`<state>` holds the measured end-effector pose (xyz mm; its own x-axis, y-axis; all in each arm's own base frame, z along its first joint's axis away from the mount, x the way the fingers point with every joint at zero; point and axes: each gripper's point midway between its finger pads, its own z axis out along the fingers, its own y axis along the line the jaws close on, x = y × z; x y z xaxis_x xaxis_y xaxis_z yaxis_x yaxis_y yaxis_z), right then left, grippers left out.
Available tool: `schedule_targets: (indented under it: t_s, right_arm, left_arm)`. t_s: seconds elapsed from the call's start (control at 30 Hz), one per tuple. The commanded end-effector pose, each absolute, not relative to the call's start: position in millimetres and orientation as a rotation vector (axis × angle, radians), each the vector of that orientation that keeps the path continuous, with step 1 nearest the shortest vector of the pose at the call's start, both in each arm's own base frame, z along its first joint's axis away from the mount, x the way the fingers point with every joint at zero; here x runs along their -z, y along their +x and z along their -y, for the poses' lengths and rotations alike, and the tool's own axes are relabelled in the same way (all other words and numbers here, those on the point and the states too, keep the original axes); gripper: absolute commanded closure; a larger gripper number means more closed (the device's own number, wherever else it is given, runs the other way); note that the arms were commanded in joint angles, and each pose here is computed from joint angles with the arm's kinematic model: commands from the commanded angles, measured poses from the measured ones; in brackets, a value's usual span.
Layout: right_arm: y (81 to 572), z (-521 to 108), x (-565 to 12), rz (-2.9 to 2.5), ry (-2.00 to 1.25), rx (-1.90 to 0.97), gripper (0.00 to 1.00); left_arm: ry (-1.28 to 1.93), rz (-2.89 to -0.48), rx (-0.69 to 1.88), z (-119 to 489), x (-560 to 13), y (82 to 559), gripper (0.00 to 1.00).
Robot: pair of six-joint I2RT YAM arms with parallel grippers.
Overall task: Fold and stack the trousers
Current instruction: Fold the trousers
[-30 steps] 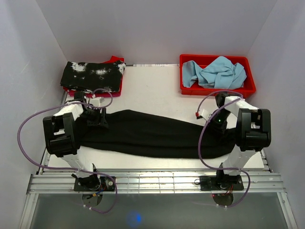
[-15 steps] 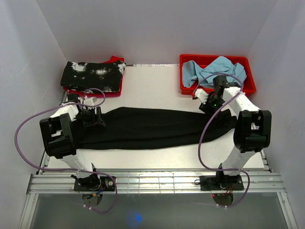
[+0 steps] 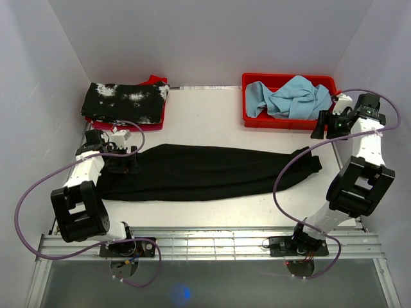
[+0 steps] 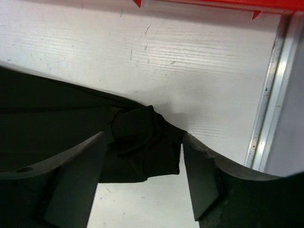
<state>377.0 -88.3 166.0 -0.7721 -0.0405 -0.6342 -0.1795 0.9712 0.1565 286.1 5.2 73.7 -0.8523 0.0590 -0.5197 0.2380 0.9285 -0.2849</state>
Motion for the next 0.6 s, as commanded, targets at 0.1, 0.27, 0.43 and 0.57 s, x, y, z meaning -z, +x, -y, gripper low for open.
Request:
schedule_targets:
  t_s: [0.1, 0.27, 0.43, 0.57]
  right_arm:
    - [382.4, 71.6, -139.2, -2.471, 0.026, -0.539, 0.4]
    - [378.9, 65.0, -115.8, -2.51, 0.084, -0.619, 0.46]
    - [377.4, 64.5, -102.7, -2.519, 0.089, -0.624, 0.5]
    - [375.9, 66.7, -96.6, -2.531, 0.076, -0.607, 0.5]
  left_arm:
    - [0.269, -2.522, 0.454, -4.4, -79.4, 289.1, 0.08]
    - [0.271, -2.539, 0.456, -5.3, -73.9, 288.7, 0.07]
    - [0.249, -2.548, 0.47, -5.2, -70.9, 290.5, 0.07]
    - [0.241, -2.554, 0.481, -4.0, -69.2, 290.5, 0.08]
